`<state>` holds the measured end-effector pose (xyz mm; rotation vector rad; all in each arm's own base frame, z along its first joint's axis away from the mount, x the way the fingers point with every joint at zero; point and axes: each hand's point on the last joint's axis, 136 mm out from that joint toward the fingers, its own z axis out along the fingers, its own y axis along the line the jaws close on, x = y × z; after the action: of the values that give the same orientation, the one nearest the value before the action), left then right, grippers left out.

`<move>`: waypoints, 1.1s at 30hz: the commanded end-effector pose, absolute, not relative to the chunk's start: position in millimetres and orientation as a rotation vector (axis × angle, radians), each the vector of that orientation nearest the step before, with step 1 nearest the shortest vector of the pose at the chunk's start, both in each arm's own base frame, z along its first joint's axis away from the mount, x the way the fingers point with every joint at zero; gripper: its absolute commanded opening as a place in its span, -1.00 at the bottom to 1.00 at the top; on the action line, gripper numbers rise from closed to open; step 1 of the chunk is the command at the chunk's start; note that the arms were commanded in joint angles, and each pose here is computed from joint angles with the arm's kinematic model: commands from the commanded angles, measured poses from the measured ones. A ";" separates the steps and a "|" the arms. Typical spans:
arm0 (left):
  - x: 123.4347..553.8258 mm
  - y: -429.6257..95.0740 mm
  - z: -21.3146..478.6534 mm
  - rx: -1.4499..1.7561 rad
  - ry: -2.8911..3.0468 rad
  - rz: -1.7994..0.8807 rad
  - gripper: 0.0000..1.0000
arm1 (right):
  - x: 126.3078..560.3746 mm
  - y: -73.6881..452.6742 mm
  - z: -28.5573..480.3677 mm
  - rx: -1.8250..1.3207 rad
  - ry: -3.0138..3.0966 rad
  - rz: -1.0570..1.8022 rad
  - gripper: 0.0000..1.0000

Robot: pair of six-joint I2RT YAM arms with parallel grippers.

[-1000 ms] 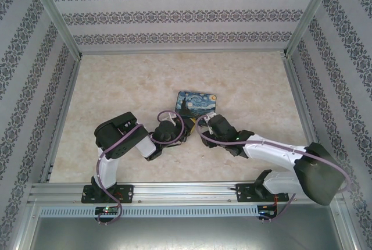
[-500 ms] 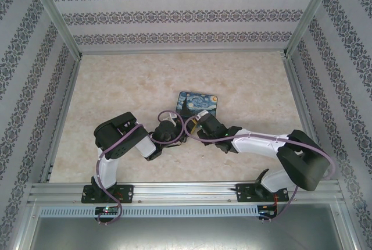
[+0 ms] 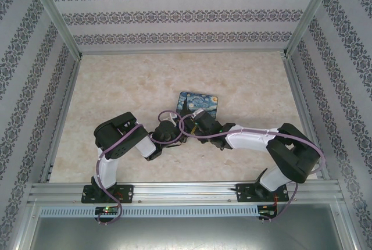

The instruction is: Unlock a padlock with a key

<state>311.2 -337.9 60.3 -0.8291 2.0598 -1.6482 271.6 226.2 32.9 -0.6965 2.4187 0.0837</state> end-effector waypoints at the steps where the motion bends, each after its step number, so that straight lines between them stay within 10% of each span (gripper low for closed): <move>1: 312.7 -339.7 79.9 -0.800 2.016 -1.703 -1.00 | 280.5 232.4 39.4 -0.688 2.395 0.091 -0.55; 13: 311.7 -339.0 77.4 -0.800 2.024 -1.697 -1.00 | 282.2 238.0 53.2 -0.657 2.396 0.219 -0.96; 18: 310.9 -334.4 69.2 -0.816 2.036 -1.663 -1.00 | 269.8 237.0 60.7 -0.620 2.420 0.318 0.17; 23: 307.7 -330.7 60.3 -0.822 2.057 -1.639 -0.81 | 252.1 221.0 67.0 -0.489 2.460 0.451 0.46; 33: 299.3 -320.9 54.3 -0.781 2.111 -1.553 0.24 | 233.9 208.2 81.8 -0.169 2.470 0.776 0.78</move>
<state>305.2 -327.0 59.6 -0.8065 2.0705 -1.6130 241.5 199.2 77.1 -0.2586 2.4597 0.6280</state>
